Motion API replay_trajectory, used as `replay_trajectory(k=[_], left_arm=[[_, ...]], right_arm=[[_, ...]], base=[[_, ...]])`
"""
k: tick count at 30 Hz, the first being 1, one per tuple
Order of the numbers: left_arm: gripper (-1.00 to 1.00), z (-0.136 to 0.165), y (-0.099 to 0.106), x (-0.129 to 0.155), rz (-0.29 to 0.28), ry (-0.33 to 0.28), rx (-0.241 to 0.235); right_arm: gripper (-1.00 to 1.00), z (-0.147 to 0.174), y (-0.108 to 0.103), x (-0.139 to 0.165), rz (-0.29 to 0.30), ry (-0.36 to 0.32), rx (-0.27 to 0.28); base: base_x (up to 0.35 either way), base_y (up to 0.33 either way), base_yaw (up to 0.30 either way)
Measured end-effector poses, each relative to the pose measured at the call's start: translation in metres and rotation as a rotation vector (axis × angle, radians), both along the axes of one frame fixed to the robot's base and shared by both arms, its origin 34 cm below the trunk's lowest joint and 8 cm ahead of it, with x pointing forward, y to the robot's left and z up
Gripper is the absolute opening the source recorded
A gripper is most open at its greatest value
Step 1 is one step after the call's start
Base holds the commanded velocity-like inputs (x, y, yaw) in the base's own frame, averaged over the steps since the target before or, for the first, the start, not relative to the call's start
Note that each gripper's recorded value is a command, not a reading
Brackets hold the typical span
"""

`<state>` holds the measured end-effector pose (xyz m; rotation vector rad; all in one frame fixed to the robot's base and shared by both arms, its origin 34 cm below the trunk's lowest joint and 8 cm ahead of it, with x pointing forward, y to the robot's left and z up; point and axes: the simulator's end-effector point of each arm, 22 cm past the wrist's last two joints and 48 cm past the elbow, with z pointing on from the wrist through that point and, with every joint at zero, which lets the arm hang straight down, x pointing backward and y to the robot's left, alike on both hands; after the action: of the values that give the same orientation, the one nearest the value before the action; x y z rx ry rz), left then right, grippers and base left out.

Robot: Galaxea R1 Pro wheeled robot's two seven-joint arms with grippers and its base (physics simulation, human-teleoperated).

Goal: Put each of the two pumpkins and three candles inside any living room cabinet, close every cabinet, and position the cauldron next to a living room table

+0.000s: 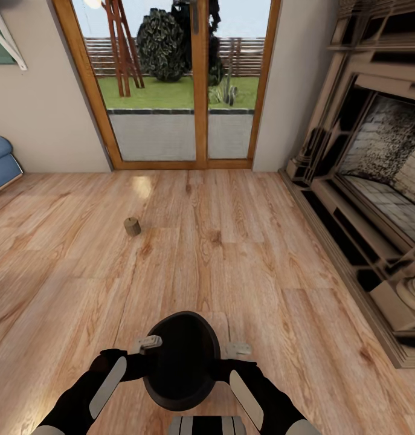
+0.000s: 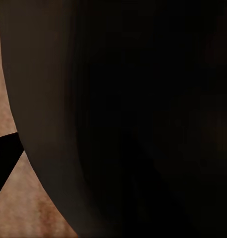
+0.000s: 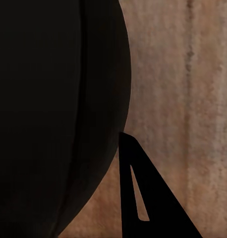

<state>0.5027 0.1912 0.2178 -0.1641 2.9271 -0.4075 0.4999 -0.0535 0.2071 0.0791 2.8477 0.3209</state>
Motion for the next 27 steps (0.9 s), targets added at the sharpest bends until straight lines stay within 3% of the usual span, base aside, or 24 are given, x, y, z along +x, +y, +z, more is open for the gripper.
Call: replay_trajectory(k=[27], left_arm=[[-1.00, 0.0055, 0.0033, 0.0030, -0.015, -0.015, 0.021]], right_arm=[[-1.00, 0.0073, 0.0007, 0.0046, 0.001, -0.016, 0.000]], base=[[0.000, 0.000, 0.000]])
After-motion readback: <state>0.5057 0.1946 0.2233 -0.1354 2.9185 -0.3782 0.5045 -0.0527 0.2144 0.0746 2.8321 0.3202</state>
